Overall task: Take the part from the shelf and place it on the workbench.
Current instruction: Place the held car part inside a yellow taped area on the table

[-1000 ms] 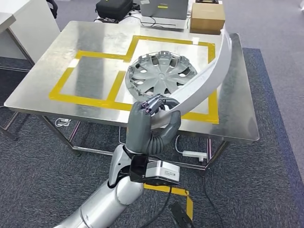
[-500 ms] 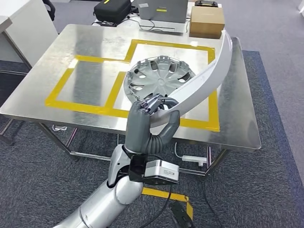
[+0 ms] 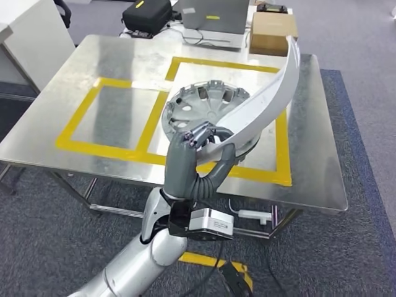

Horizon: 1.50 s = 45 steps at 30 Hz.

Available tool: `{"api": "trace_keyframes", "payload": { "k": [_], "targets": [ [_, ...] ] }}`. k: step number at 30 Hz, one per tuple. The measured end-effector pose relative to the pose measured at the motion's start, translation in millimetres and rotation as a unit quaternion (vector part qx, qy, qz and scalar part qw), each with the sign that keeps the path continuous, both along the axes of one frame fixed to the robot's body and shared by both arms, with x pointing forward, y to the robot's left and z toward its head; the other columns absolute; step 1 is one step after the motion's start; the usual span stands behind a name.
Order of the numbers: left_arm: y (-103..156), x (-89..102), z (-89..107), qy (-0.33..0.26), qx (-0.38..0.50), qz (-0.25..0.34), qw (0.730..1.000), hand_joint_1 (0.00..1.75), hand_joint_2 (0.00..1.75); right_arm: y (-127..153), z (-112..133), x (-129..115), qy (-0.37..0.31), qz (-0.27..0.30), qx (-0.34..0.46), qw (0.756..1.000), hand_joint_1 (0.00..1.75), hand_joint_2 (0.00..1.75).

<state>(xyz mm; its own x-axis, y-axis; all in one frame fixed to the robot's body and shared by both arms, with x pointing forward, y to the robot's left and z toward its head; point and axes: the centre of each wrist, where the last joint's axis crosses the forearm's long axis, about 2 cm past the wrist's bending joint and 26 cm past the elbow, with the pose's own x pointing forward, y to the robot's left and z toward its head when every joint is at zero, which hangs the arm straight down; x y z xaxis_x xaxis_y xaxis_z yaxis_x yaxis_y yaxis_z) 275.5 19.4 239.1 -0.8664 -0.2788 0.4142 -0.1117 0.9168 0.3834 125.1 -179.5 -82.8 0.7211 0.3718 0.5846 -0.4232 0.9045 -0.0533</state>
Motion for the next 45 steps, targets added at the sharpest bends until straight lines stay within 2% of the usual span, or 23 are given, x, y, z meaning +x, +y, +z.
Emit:
{"api": "trace_keyframes", "payload": {
  "k": [45],
  "targets": [
    [1.1, 0.4, -1.1, 0.001, 0.001, 0.001, 1.000, 1.75, 1.75, 0.2, 0.4, 1.2, -0.001, 0.000, 0.000, 1.000, 0.00, 0.00]
  ]
}}
